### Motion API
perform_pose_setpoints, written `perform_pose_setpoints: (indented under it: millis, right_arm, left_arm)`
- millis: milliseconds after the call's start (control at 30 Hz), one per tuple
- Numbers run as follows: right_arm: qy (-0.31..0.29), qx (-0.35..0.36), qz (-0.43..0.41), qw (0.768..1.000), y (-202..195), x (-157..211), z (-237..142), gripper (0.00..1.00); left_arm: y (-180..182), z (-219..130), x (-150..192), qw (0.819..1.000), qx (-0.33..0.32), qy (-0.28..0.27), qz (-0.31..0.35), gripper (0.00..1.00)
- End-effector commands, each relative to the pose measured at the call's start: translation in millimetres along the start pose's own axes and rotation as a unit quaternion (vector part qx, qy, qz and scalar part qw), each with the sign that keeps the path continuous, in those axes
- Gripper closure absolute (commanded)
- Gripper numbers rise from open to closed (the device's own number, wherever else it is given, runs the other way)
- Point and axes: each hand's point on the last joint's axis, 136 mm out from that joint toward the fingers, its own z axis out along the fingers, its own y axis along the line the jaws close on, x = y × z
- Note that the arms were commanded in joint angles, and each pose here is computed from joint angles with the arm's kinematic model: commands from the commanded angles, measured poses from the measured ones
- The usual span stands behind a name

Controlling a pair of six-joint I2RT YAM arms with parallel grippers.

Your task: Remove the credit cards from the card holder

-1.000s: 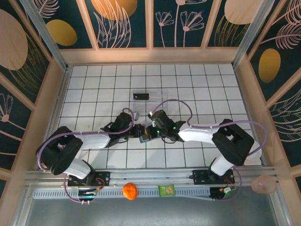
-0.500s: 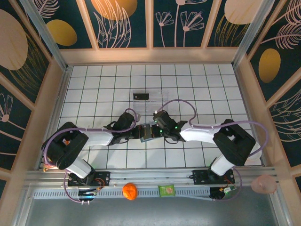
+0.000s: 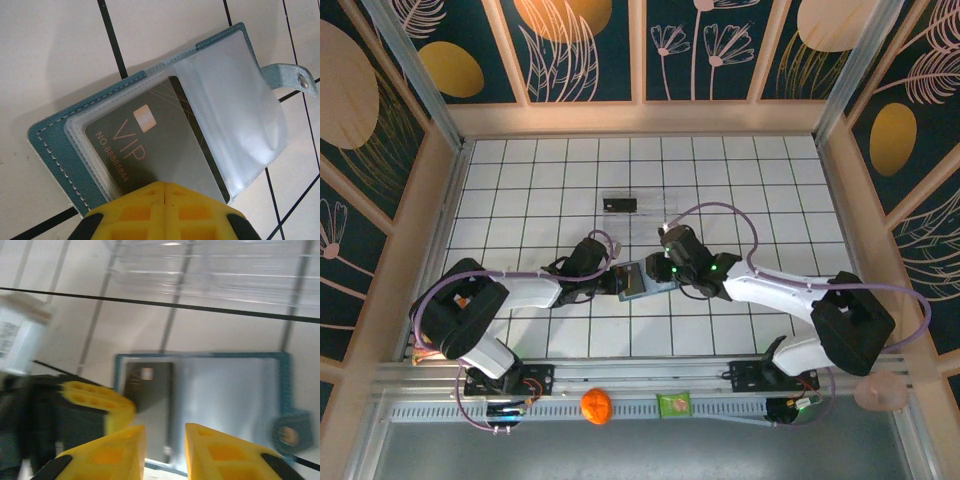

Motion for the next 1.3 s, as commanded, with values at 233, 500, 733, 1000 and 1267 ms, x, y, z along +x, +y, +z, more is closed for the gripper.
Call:
perform_pose_setpoints:
  millis: [233,500,733,1000,1267]
  right_arm:
    - [0.068,0.043,0.065,0.995,-51.6,34.9,29.9,0.91]
    - [0.071,0.087,0.088,0.990,-77.8,52.1,26.9,0.95]
    - [-0.008,-0.007,0.040,0.999,-28.8,-0.7,-4.6,0.87]
    - [0.048,-0.152,-0.007,0.987,30.9,-2.1,5.9,0.78]
    - [0.089,-0.089,0.066,0.990,-3.3,12.2,44.8,0.75]
  left_arm:
    - [8.8,-0.1,6.1,1.000,-0.025,0.011,0.013,1.00]
    - [10.3,1.5,2.9,0.999,-0.031,0.007,0.020,1.00]
    - [-18.0,-28.8,-26.6,0.997,0.004,-0.060,0.038,1.00]
    - [-12.7,-39.1,-25.8,0.996,-0.002,-0.082,0.026,0.81]
    - [9.9,-16.8,-13.9,0.998,-0.033,-0.061,-0.002,0.92]
